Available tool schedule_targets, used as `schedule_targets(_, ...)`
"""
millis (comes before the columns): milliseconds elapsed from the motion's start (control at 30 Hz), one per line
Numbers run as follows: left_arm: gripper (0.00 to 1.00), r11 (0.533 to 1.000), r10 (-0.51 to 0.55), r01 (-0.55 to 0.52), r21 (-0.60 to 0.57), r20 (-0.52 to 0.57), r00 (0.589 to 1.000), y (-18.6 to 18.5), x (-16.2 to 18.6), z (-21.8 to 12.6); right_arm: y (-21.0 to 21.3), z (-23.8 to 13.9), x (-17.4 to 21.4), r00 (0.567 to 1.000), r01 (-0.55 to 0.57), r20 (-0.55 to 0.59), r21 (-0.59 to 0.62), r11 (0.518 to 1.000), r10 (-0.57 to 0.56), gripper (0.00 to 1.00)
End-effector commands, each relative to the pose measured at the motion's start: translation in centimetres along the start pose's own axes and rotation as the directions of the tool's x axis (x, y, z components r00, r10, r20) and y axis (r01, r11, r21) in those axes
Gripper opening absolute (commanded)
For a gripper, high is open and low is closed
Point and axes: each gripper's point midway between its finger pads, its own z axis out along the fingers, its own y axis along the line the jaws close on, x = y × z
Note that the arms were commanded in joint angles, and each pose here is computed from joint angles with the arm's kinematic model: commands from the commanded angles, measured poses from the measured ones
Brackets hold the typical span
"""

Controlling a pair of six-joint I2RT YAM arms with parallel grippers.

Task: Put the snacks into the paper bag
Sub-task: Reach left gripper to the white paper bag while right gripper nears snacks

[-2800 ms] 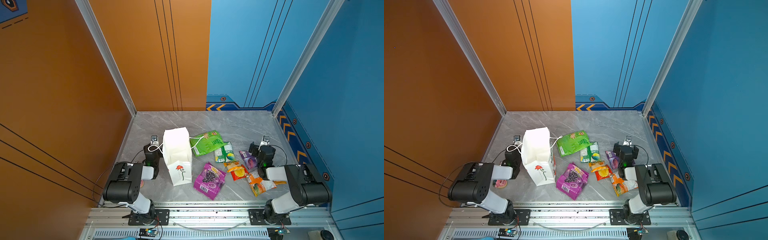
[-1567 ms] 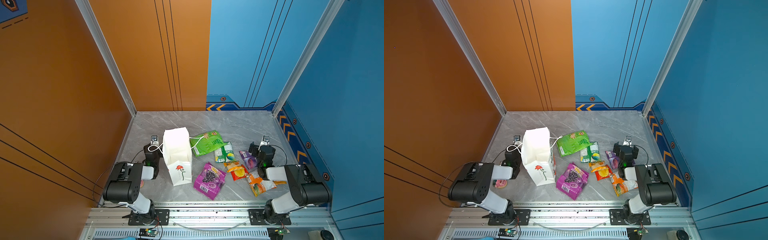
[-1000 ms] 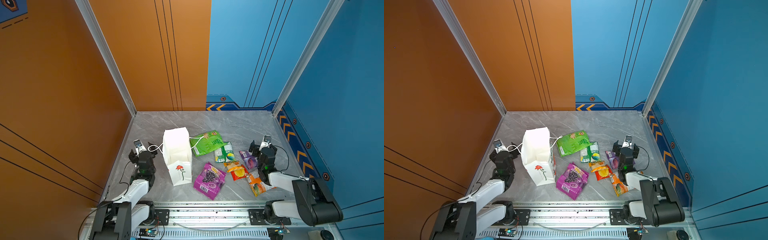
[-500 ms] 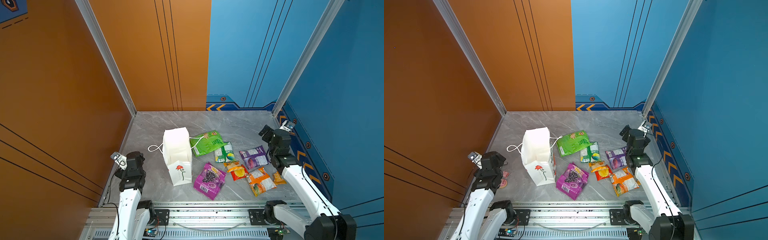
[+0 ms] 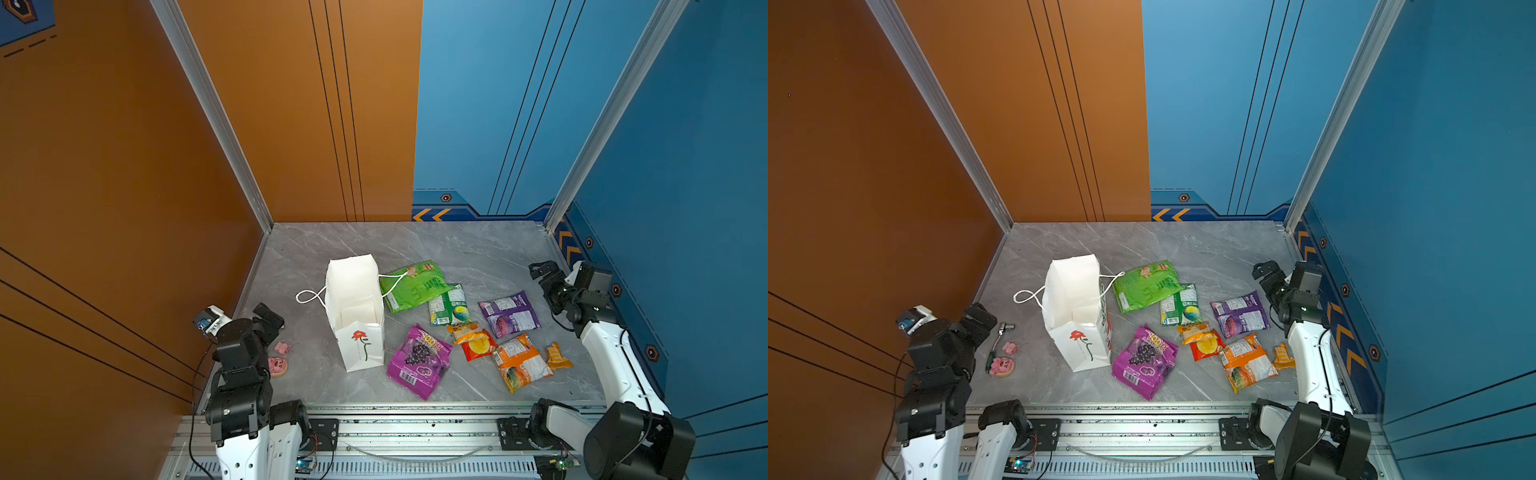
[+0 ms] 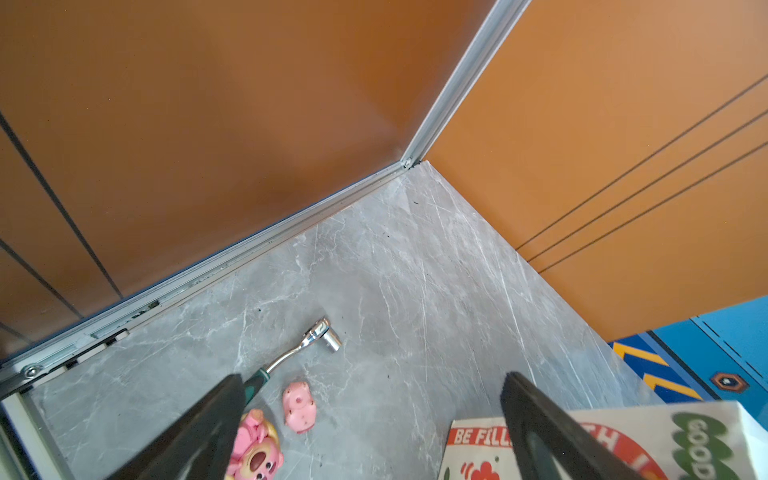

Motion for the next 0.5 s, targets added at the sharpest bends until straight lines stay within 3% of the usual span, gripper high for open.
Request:
schedule_targets(0, 0.98, 0.994, 0.089, -0.079, 0.071, -0.151, 0.985, -1.3, 1.7, -1.5, 1.5, -2.2, 1.0, 0.996, 0.088, -0.010, -0.028, 0.996, -0.088, 1.00)
schedule_targets(167, 0.98, 0.979, 0.104, -0.068, 0.193, -0.184, 0.977, -3.9, 0.4, -4.4, 2.5, -3.3, 2.1, 0.981, 0.194, -0.027, -0.009, 0.981, -0.194, 1.00)
schedule_targets(300, 0.98, 0.936, 0.104, -0.011, 0.351, -0.248, 0.963, -7.1, 0.5, -6.3, 3.7, -3.8, 3.3, 0.963, 0.265, -0.043, -0.031, 0.964, -0.266, 1.00)
schedule_targets(467, 0.98, 0.880, 0.117, 0.079, 0.469, -0.374, 0.920, -10.1, 1.7, -7.2, 5.5, -4.8, 4.2, 0.938, 0.344, -0.028, -0.050, 0.938, -0.346, 1.00)
